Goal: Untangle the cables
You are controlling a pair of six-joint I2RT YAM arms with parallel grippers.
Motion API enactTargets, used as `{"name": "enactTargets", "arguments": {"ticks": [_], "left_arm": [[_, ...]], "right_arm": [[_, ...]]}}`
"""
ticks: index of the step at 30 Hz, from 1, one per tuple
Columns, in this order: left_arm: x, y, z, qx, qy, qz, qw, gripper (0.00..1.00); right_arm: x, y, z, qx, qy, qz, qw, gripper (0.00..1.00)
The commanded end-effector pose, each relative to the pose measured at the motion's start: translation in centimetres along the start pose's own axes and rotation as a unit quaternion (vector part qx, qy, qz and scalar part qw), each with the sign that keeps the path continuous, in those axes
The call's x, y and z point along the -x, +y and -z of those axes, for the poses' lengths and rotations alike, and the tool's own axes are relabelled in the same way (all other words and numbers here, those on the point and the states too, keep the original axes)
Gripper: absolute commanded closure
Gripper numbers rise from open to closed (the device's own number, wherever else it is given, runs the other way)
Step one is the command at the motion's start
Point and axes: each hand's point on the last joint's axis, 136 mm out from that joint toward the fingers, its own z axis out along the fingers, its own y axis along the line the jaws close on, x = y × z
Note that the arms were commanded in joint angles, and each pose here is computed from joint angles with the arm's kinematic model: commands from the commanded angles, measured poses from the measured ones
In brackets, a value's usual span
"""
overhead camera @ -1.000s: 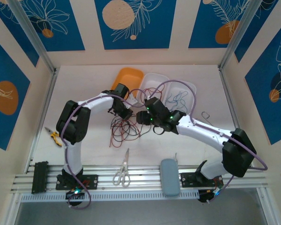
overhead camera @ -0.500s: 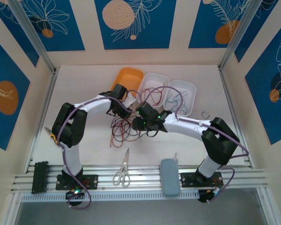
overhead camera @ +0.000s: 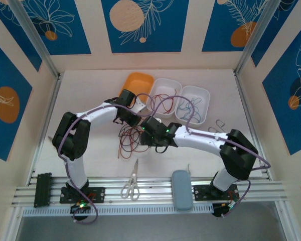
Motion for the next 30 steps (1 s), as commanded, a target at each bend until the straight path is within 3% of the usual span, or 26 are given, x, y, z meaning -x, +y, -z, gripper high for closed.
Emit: {"name": "enactTargets", "arguments": {"ticks": [1,5,14,24,30], "left_arm": [[0.9,-0.3,1.3,0.009,-0.020,-0.002,1.000,1.00],[1.3,-0.3,2.0,0.012,-0.033,0.002,0.999,1.00],[1.3,-0.3,1.9,0.011,-0.033,0.006,0.999,1.00],[1.4,-0.5,1.8,0.004,-0.036,0.011,0.999,1.00],[1.5,-0.6,1.9,0.002,-0.039,0.012,0.999,1.00]], "right_arm": [[2.0,-0.7,2.6,-0.023,-0.042,-0.019,0.999,0.50],[1.3,-2.1,2.2,-0.029,-0.030,-0.066,0.997,0.50],[-0.6,-2.4,-1.4,0.030,0.022,-0.145,0.989,0.53],[-0.7,-2.2,-4.8,0.039,0.048,-0.130,0.990,0.66],[-1.2,-2.6,-6.2,0.014,0.067,-0.125,0.990,0.68]]}}
